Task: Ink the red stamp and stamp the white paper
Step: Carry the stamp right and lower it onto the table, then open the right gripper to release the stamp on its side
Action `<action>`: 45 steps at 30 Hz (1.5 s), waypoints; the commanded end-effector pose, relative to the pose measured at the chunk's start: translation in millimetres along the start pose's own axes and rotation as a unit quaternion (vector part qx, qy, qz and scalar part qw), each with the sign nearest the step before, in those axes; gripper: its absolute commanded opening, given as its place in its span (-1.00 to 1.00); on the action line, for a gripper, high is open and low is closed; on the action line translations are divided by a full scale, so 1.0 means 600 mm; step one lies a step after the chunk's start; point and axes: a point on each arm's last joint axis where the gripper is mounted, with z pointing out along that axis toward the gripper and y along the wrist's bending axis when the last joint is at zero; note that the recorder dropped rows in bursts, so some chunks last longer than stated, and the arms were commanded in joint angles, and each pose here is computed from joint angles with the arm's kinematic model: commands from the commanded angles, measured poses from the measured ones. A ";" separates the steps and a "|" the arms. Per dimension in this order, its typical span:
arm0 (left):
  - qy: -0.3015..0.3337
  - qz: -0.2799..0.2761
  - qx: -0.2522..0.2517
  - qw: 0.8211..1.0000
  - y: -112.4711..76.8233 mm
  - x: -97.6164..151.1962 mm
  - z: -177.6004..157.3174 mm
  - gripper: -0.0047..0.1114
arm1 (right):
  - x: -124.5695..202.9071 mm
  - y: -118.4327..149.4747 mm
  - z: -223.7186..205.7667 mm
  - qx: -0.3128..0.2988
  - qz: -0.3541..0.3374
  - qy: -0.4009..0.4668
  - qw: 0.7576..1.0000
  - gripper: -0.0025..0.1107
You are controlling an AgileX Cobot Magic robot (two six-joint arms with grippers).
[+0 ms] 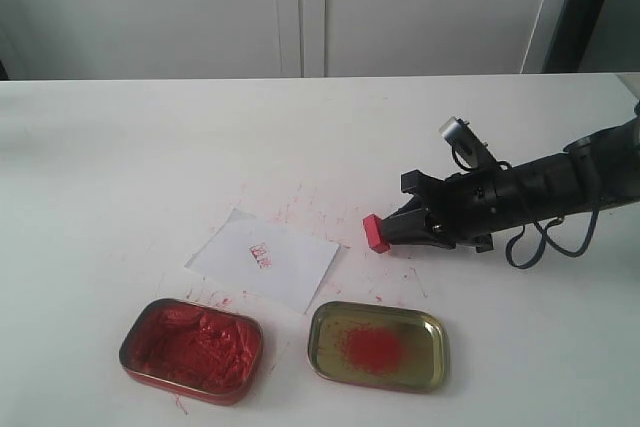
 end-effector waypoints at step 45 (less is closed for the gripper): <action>0.002 -0.006 0.001 1.000 0.000 0.003 0.001 -0.92 | -0.027 -0.023 -0.075 0.057 -0.017 -0.059 0.996 -0.11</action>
